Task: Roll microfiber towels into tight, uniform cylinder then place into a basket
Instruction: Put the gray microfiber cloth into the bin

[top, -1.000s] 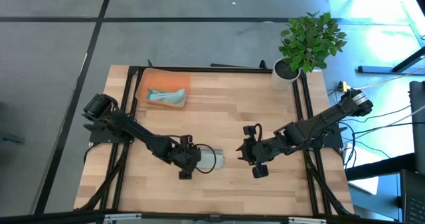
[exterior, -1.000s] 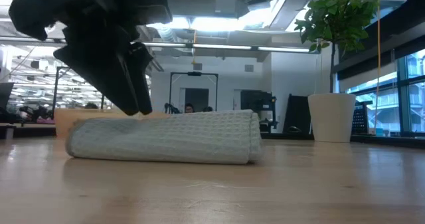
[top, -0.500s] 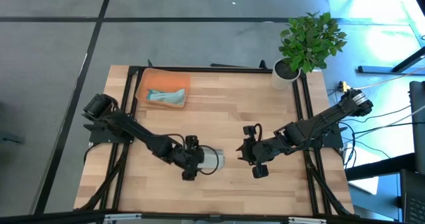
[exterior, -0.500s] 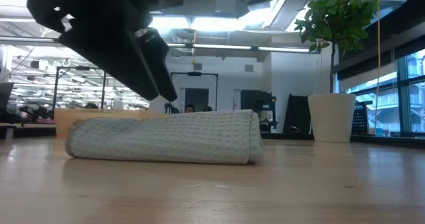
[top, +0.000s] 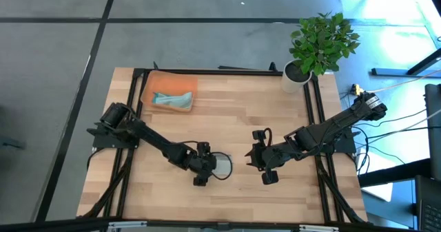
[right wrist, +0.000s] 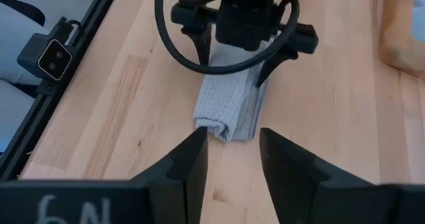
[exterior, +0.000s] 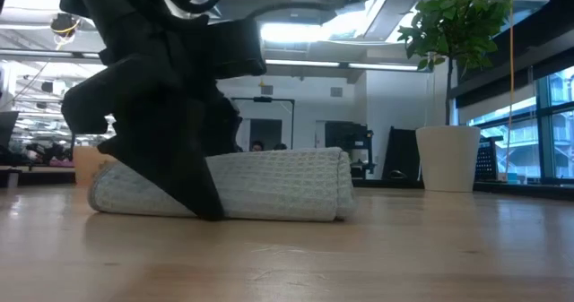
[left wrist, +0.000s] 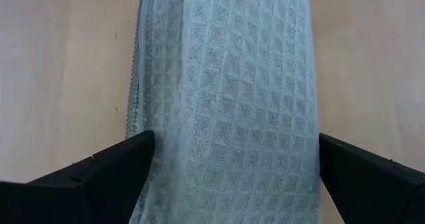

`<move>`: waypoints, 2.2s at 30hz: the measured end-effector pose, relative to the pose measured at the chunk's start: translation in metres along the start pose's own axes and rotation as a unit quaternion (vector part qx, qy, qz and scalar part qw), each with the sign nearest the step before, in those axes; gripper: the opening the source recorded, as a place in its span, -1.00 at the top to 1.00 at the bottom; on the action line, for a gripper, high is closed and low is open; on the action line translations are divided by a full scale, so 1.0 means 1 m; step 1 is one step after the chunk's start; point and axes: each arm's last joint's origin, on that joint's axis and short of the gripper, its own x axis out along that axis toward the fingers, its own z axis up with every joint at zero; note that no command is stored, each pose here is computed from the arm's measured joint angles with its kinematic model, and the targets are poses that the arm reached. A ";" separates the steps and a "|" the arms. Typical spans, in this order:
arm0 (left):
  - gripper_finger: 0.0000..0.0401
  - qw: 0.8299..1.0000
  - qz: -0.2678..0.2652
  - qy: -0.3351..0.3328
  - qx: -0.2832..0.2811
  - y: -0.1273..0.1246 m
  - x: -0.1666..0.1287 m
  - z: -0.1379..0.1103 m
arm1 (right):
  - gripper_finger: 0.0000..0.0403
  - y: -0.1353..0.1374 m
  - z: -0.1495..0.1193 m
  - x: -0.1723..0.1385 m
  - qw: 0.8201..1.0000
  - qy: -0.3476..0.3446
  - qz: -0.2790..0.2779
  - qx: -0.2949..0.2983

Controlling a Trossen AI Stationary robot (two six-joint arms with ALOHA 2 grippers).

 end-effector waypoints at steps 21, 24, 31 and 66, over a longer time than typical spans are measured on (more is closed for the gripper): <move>-0.98 1.000 0.008 0.009 -0.026 0.002 0.007 -0.002 | 0.32 0.000 0.000 0.000 1.000 -0.002 0.000 0.001; -0.97 0.999 0.011 0.010 -0.031 0.003 0.007 -0.002 | 0.32 0.000 0.000 0.000 1.000 -0.002 0.000 0.001; -0.79 0.999 0.029 0.004 -0.039 0.004 0.008 -0.002 | 0.32 0.000 0.000 0.000 1.000 -0.002 0.000 0.001; 0.65 0.998 0.033 0.016 -0.050 0.004 0.005 0.004 | 0.32 0.000 0.000 0.000 1.000 -0.002 0.000 0.001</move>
